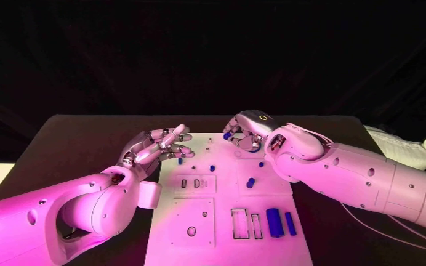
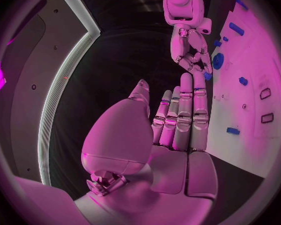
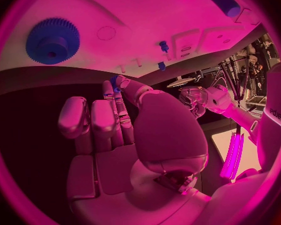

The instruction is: Assemble the parts on the task board

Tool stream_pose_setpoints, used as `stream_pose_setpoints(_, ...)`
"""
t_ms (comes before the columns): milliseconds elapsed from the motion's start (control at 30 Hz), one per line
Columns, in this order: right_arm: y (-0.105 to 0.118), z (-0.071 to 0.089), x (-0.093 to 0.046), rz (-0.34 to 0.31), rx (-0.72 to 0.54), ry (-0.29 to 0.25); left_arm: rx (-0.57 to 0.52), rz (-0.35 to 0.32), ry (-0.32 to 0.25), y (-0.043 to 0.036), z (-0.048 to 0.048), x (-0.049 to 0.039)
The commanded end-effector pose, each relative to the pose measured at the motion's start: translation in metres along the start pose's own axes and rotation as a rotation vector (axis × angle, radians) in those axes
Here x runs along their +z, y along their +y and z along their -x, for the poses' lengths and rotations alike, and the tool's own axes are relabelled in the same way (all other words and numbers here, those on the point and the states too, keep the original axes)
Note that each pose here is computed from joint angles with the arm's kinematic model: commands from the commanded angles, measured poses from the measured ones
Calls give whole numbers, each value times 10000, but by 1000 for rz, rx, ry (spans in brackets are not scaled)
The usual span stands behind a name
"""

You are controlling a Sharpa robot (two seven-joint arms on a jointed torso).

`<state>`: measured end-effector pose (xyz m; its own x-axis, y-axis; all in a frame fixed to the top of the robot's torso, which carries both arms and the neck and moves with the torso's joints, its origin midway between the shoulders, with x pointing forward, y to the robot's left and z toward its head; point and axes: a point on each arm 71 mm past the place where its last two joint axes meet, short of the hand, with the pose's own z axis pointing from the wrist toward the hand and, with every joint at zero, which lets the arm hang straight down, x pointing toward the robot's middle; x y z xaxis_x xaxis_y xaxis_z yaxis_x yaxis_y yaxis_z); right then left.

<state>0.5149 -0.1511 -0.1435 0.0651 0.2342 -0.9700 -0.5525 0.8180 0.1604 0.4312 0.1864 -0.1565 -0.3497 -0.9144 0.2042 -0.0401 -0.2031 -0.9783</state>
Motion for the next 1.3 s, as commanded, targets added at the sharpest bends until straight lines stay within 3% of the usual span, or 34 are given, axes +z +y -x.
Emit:
stream_pose_setpoints(33, 30, -5, 68, -33, 12, -31, -11, 0, 8, -4, -34, 10)
stream_pose_setpoints(500, 117, -180, 272, -71, 5, 16, -15, 4, 17, 9, -71, 31)
stream_pose_setpoints(1067, 192, -266, 332, -74, -6, 69, -17, 15, 21, 19, -77, 35)
stream_pose_setpoints(1300, 239, -275, 346, -61, -8, 63, -16, 23, 19, 25, -70, 37)
